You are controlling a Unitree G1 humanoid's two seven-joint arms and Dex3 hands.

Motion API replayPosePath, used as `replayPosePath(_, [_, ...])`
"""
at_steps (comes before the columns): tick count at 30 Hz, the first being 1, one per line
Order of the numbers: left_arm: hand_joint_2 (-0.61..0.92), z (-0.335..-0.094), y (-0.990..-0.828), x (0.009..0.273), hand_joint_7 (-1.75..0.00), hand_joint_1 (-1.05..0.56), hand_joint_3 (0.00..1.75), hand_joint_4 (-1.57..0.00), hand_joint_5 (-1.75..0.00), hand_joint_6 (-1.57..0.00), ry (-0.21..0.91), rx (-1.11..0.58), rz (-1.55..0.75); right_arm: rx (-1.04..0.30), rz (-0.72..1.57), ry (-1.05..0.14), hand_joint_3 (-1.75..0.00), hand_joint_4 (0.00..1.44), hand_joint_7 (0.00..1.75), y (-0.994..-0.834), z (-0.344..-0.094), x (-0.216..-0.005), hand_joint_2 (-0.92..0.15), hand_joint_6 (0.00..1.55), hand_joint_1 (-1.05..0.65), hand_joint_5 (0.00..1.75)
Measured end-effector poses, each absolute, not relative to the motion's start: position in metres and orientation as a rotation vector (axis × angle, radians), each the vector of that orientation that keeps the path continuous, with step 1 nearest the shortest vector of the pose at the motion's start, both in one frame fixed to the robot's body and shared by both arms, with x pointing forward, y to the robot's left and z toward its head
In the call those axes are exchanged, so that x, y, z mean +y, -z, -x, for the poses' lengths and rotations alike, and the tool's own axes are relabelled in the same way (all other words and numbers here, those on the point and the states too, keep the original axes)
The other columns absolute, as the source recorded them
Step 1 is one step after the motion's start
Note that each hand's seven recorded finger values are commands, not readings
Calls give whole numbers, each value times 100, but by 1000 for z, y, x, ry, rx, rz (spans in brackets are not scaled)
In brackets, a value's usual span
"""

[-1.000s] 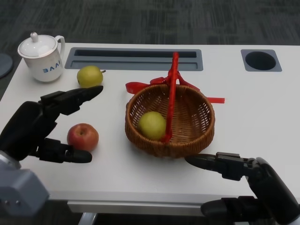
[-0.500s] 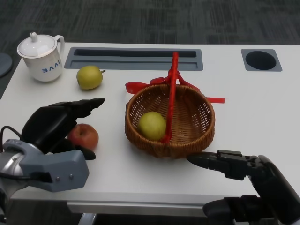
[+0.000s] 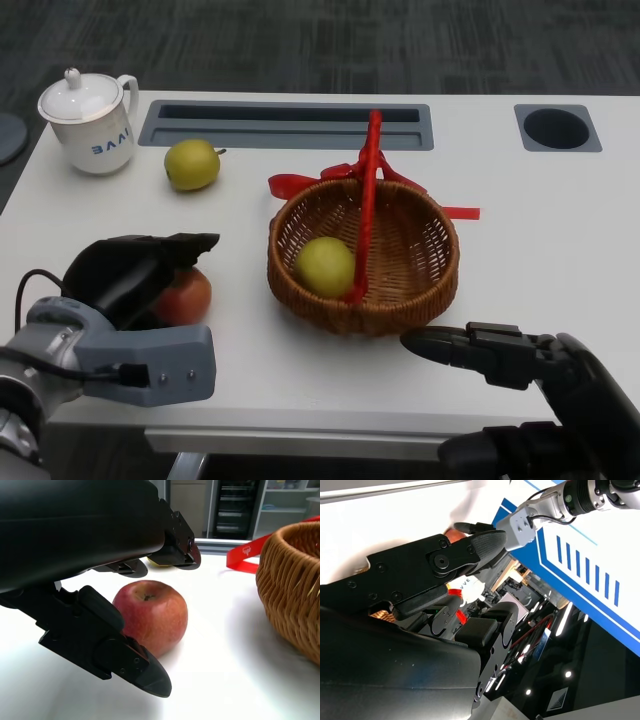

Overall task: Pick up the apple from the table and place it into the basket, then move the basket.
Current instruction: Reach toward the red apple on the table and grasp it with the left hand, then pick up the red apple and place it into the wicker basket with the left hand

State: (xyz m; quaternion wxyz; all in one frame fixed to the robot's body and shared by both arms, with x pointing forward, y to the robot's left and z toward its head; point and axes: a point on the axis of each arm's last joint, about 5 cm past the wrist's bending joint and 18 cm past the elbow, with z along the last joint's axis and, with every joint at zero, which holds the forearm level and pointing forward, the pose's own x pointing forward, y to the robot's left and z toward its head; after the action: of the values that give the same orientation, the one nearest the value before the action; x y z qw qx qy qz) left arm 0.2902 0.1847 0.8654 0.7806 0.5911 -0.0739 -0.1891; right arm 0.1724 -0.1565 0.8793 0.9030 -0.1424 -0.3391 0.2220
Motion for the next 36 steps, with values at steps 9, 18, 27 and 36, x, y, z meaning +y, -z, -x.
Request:
replayPosePath(9, [71,-292,-864,184,-1,-71,0,-47,-1,-38,398,-88,-1323,-688,285,-463,0,78,0,-878,-170,-161,-89,71,-48,0])
replayPosePath(18, [75,-292,-862,179,-5,-35,1,-82,-6,-70,391,-74,-1311,-681,275,-471,-1,77,0,-878,-161,-164,-91,70,-51,0])
replayPosePath(27, [81,-292,-862,172,-5,-21,1,-117,-7,-104,372,-84,-1247,-670,283,-457,-2,77,0,-880,-151,-168,-92,71,-52,0])
replayPosePath(36, [82,-292,-863,169,-2,-14,0,-128,-6,-109,381,-125,-1205,-660,281,-452,-3,78,0,-881,-146,-169,-92,71,-52,0])
